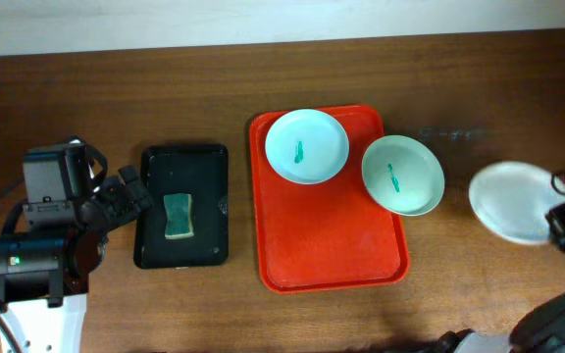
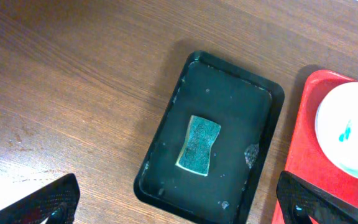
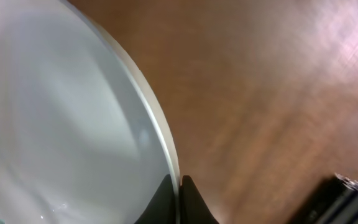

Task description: Clean dirty plates on tray and stack at the side

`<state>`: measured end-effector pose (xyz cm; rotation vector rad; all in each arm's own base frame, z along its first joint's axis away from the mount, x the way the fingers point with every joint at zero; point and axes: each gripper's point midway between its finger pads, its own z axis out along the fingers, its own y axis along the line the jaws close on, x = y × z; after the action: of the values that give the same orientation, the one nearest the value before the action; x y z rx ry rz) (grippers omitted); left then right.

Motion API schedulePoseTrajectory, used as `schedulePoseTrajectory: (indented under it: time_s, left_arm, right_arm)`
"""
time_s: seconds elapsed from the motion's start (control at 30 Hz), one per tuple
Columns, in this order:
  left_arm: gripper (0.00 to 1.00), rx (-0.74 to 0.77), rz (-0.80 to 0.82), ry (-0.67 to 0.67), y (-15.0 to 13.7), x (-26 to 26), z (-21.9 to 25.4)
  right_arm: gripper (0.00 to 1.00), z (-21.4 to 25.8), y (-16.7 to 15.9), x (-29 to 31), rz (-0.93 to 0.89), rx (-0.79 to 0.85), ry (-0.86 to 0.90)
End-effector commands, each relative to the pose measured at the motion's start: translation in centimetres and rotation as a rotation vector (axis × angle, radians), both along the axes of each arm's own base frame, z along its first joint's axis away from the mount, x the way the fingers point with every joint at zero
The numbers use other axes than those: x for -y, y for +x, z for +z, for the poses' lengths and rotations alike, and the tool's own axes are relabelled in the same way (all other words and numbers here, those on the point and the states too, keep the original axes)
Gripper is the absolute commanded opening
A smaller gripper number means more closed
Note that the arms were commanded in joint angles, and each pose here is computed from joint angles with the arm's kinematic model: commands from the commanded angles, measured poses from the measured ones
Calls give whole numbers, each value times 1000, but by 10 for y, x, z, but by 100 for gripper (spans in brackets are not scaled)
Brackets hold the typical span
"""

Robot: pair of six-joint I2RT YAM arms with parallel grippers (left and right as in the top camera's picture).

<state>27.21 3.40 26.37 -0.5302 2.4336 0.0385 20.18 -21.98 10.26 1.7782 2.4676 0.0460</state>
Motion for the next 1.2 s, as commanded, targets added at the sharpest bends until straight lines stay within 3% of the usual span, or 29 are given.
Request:
schedulePoseTrajectory:
  time_s: [0.0,0.1,0.13,0.17,0.23,0.33,0.4,0.53,0.73,0.9,1.03,1.17]
  left_arm:
    - [99,15,13,13,-1,-4,6]
    - [100,15,13,13,-1,-4,6]
    - [99,15,13,13,-1,-4,6]
    - [99,15,13,13,-1,-4,6]
    - [100,15,13,13,-1,-4,6]
    - [99,15,13,13,-1,-4,6]
    - [99,14,13,13,-1,-4,5]
    - [99,15,13,13,0,-4,6]
    - [99,15,13,13,-1,-4,6]
    - [100,15,13,13,-1,-4,6]
    - [99,15,13,13,-1,-4,6]
    - [99,15,13,13,-1,-4,6]
  right_arm:
    - [4,-40,-16,-3,-58,-52,94]
    - [7,-54,-7,-14,-17,-12,161]
    - [22,-55,-7,-15,-13,-19,162]
    - [52,-54,-8,-17,-14,-28,161]
    - [59,-48,-8,-19,-37,-24,168]
    - [59,-25,10,-31,36,85,186]
    - [58,0,34,-54,181,224,202]
    - [55,31,57,-108,468,314,183]
    - [54,30,88,-216,918,286,188]
    - [49,8,123,-267,1262,229,-70]
    - [48,-15,140,-308,1454,216,-153]
    - [36,-51,146,-306,1442,45,-311]
